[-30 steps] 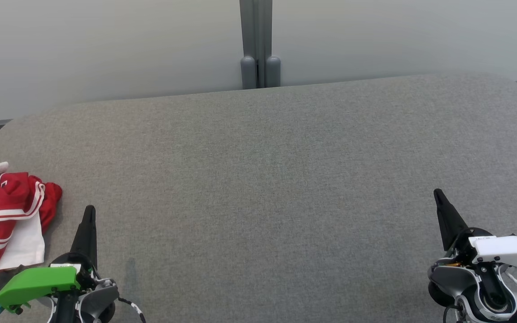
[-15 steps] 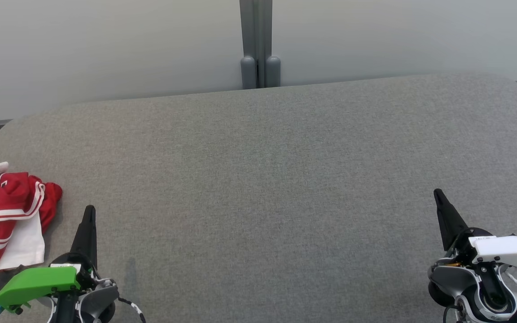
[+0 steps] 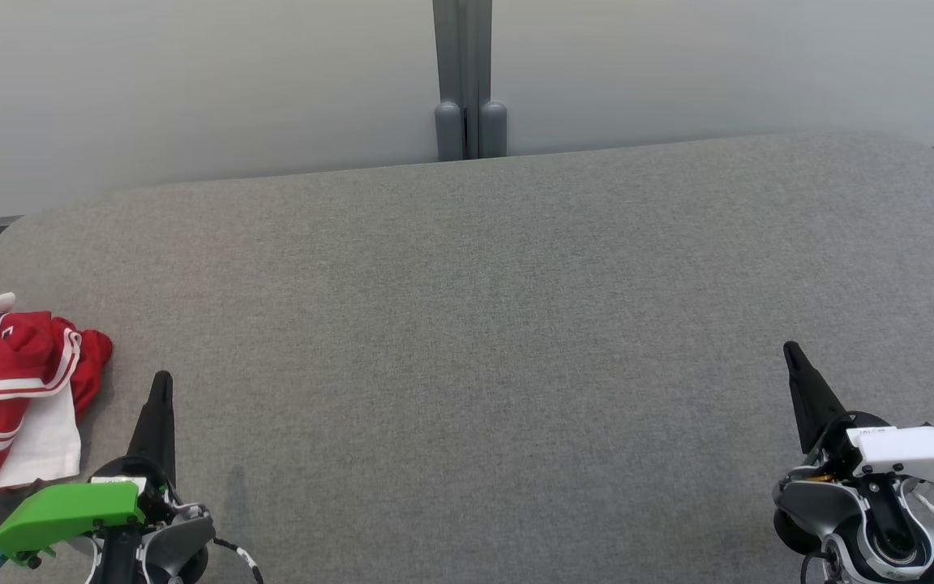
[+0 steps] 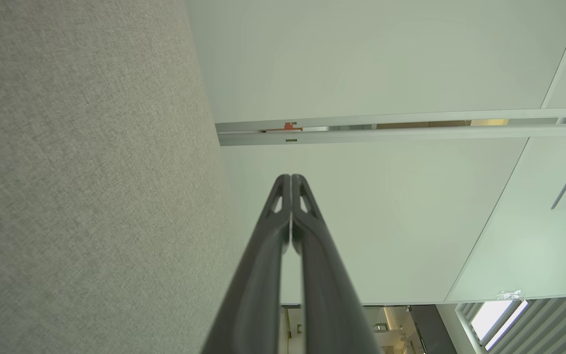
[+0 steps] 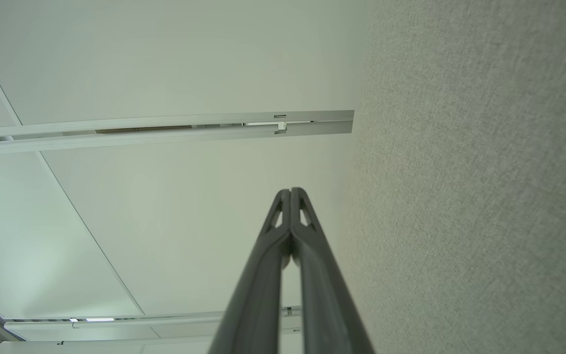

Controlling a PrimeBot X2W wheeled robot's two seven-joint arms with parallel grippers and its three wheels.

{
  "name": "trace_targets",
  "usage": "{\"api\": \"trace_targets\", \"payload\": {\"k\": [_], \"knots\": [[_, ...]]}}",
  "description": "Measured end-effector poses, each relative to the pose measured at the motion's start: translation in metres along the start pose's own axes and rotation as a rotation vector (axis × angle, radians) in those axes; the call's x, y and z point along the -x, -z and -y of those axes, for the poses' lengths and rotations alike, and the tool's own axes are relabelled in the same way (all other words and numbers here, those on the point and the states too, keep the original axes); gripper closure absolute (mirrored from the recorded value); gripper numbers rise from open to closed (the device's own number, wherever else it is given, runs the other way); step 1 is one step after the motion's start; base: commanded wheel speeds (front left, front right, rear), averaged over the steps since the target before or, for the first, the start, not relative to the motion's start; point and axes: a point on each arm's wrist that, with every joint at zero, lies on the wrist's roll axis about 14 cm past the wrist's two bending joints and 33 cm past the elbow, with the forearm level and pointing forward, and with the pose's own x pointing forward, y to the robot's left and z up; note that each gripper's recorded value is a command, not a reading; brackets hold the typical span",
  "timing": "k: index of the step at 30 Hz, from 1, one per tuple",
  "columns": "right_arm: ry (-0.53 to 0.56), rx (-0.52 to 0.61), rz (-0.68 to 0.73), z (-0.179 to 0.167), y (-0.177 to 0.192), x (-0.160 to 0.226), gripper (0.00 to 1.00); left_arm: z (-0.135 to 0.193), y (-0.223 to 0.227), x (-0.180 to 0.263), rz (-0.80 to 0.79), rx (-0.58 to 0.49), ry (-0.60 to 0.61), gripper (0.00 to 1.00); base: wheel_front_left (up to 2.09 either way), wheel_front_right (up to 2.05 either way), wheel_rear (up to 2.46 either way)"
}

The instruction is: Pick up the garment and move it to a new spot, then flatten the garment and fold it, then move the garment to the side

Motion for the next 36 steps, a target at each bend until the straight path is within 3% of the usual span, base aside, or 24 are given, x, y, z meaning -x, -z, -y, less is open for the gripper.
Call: {"api": "trace_targets", "payload": {"k": [14,15,20,26,36], "knots": [[0.000,0.000,0.000,0.000,0.000,0.000,1.00,0.000,0.000,0.000,0.000,0.000,0.000,1.00,0.00,0.00,0.00],[0.001,0.000,0.000,0.000,0.000,0.000,0.00,0.000,0.000,0.000,0.000,0.000,-0.001,0.00,0.00,0.00,0.00],[0.062,-0.011,0.003,0.021,0.002,0.009,0.00,-0.021,0.003,0.009,-0.002,0.010,-0.063,0.00,0.00,0.00,0.00],[0.056,0.035,0.007,0.018,0.003,0.009,0.00,-0.018,0.007,0.008,0.003,-0.015,-0.053,0.00,0.00,0.00,0.00],[0.039,0.266,0.006,0.010,0.001,0.007,0.00,-0.004,0.008,0.004,0.002,-0.232,-0.016,0.00,0.00,0.00,0.00]]}}
